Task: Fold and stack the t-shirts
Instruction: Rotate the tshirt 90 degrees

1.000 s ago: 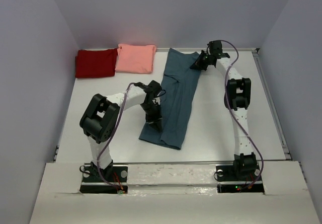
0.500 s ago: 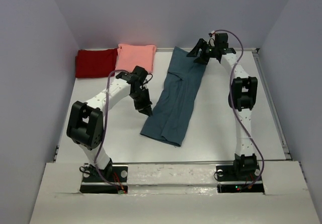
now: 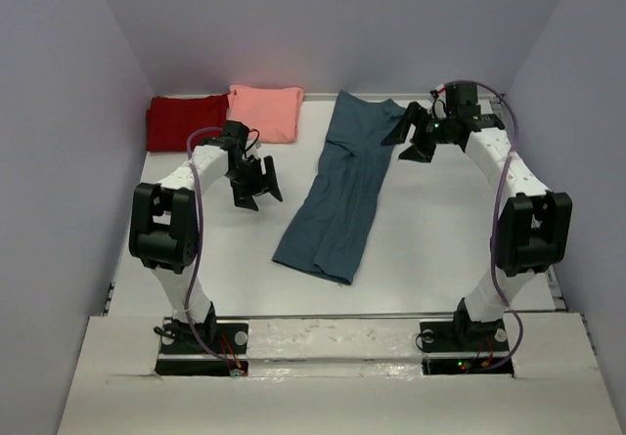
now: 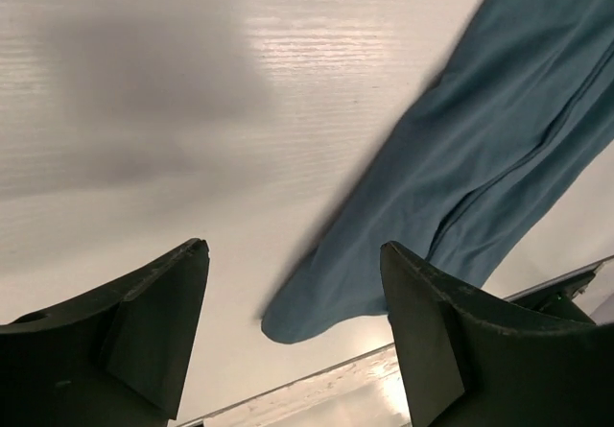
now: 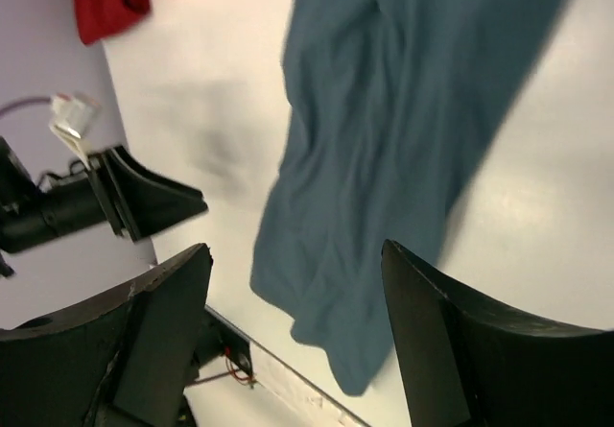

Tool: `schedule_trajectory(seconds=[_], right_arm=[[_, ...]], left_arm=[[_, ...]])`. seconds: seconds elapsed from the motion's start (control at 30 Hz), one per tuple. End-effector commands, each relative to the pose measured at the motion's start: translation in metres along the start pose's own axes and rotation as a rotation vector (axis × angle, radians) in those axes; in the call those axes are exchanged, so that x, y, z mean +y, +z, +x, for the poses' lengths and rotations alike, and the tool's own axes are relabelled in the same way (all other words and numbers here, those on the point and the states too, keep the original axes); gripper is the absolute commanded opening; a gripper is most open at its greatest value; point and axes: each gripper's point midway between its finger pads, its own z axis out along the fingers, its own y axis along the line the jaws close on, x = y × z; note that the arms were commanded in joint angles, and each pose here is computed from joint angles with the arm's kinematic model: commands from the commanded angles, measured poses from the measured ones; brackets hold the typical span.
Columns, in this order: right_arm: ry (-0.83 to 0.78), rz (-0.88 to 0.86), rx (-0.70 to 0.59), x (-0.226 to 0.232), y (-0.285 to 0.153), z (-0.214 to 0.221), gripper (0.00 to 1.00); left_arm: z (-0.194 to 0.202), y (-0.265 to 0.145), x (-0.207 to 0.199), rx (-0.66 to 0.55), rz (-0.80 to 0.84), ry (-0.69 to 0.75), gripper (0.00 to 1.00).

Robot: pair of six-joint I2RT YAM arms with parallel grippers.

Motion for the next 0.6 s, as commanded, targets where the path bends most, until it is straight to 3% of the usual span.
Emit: schedule_trajectory(seconds=[0.0,0.2,0.37,0.57], right_arm=[[0.109,0.185,0.211,-0.04,-0.016,0.1,0.77],[0.181,0.265,0.321,-0.039,-0.044,0.211,0.77],[0.257,0.303,0.284,-0.037,-0.058,0.255,0.77],[0.261,0.316,0.342,-0.044,-0.059,0.303,0.77]], left_arm=[[0.007,0.018,0.001,0.051,0.057,0.058,0.82],[0.021,0.033,0.008,0.119,0.076,0.084,0.82],[0.04,0.032,0.013,0.133,0.095,0.083,0.82],[0.054,0.021,0.018,0.104,0.084,0.078,0.82]])
